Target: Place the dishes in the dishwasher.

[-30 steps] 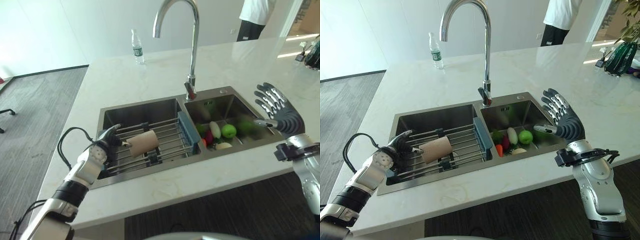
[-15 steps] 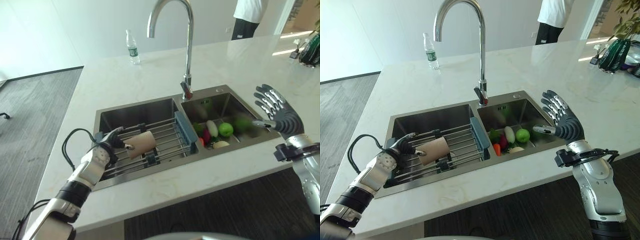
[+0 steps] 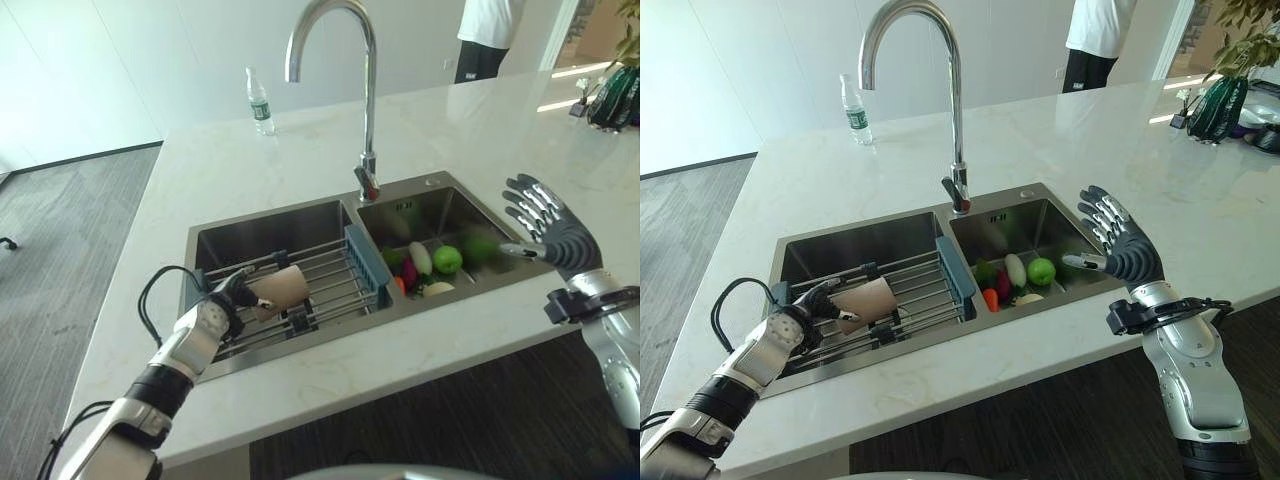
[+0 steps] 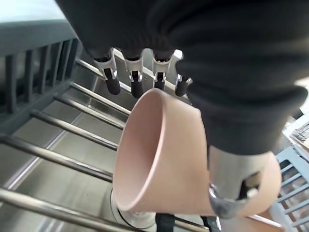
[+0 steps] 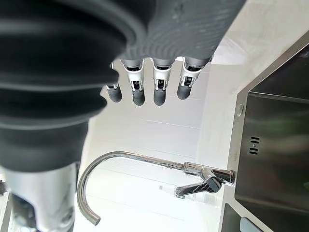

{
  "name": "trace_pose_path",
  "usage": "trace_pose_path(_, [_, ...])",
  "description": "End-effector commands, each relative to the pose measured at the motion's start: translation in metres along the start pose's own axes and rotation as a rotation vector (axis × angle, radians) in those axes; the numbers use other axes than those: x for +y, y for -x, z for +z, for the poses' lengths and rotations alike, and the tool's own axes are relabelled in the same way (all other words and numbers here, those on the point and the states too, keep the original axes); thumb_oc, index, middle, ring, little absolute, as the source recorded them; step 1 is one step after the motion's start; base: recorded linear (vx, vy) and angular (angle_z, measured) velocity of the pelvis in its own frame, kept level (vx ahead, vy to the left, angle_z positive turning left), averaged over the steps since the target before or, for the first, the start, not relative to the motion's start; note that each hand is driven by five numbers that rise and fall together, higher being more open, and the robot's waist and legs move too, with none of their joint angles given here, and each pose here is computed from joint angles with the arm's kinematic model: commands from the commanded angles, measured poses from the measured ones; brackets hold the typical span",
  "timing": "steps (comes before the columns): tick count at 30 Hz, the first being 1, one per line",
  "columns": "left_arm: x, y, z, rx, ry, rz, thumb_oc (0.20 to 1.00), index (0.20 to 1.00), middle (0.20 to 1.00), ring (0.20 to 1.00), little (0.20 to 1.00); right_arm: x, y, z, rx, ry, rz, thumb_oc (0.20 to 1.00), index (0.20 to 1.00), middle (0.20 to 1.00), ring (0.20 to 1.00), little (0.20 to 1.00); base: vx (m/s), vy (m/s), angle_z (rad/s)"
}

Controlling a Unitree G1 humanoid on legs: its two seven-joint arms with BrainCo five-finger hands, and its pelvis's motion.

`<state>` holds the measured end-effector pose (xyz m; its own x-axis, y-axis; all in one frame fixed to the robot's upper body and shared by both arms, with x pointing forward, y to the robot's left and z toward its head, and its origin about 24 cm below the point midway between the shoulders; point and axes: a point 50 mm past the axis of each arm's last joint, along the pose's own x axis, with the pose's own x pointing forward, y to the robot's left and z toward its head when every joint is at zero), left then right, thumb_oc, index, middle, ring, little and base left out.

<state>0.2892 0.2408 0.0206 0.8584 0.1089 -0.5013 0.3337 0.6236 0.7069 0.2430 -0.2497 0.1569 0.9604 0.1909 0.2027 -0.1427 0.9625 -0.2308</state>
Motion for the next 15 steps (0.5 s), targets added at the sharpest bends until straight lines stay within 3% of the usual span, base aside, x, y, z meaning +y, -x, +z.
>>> trace_pose_path(1, [0.037, -0.009, 0.023, -0.038, -0.058, 0.137, 1.000, 1.000, 1.000, 1.000, 1.000, -0.001, -0.017, 0.048, -0.206, 0.088, 0.042, 1.000, 1.000, 1.000, 1.000, 1.000, 0.00, 0.000, 0.00])
trace_pose_path(15, [0.022, -0.015, 0.008, 0.041, -0.074, 0.125, 1.000, 1.000, 1.000, 1.000, 1.000, 0.000, -0.019, 0.049, -0.198, 0.088, 0.069, 1.000, 1.000, 1.000, 1.000, 1.000, 0.01, 0.001, -0.03])
